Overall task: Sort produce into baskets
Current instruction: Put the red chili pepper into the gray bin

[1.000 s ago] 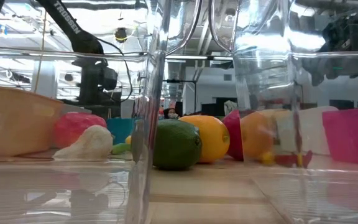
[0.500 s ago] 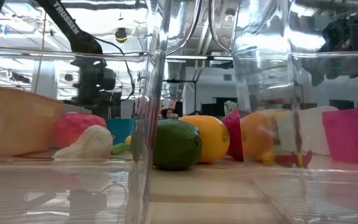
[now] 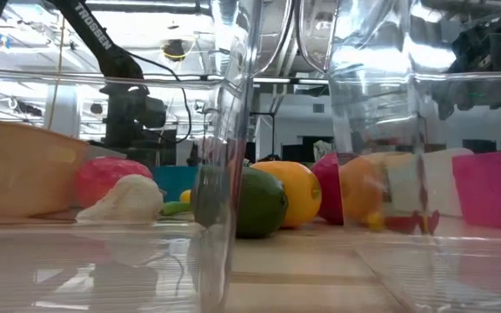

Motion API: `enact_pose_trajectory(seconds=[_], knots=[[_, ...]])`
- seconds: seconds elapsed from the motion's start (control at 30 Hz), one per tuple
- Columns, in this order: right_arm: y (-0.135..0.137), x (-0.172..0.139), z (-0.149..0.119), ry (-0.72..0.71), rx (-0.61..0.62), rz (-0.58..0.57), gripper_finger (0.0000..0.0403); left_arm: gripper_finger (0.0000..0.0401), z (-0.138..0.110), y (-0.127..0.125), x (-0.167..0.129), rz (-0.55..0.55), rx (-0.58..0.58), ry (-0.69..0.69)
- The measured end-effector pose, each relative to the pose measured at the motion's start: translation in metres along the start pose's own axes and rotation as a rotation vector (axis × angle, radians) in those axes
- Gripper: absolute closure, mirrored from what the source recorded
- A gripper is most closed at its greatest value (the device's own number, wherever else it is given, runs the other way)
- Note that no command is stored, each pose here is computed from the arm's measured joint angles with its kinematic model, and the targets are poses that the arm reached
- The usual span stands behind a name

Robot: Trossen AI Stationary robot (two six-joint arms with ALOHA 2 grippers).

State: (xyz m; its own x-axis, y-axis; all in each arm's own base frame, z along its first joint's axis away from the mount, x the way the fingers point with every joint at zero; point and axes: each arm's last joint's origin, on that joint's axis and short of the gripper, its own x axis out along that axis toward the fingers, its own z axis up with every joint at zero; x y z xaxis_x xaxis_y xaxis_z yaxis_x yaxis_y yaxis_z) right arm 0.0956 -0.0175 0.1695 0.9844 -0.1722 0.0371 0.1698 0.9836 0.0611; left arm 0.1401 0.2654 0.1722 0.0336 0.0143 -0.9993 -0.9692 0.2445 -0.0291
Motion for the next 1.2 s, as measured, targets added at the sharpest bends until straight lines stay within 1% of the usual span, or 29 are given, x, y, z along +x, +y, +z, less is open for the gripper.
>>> enact_pose_trajectory(seconds=[0.13, 0.23, 0.33, 0.7, 0.9, 0.97, 1.07, 1.2], knots=[[0.0, 0.0, 0.0, 0.0, 0.0, 0.0, 0.0359, 0.0176, 0.001, 0.0, 0.0, -0.001, 0.004, -0.009], [0.0, 0.0, 0.0, 0.0, 0.0, 0.0, 0.0359, 0.0177, 0.005, -0.001, 0.0, -0.01, 0.004, -0.047], [0.0, 0.0, 0.0, 0.0, 0.0, 0.0, 0.0359, 0.0177, 0.009, 0.0, 0.0, -0.019, -0.021, -0.086], [0.0, 0.0, 0.0, 0.0, 0.0, 0.0, 0.0359, 0.0178, 0.011, 0.011, 0.0, -0.001, -0.111, -0.087], [0.0, 0.0, 0.0, 0.0, 0.0, 0.0, 0.0359, 0.0178, 0.011, 0.011, 0.001, 0.0, -0.104, -0.083], [0.0, 0.0, 0.0, 0.0, 0.0, 0.0, 0.0359, 0.0178, 0.012, 0.01, 0.005, -0.034, -0.099, -0.059], [0.0, 0.0, 0.0, 0.0, 0.0, 0.0, 0.0359, 0.0178, 0.012, 0.008, 0.009, -0.08, -0.06, -0.039], [0.0, 0.0, 0.0, 0.0, 0.0, 0.0, 0.0359, 0.0178, 0.013, 0.008, 0.009, -0.077, -0.055, -0.045]])
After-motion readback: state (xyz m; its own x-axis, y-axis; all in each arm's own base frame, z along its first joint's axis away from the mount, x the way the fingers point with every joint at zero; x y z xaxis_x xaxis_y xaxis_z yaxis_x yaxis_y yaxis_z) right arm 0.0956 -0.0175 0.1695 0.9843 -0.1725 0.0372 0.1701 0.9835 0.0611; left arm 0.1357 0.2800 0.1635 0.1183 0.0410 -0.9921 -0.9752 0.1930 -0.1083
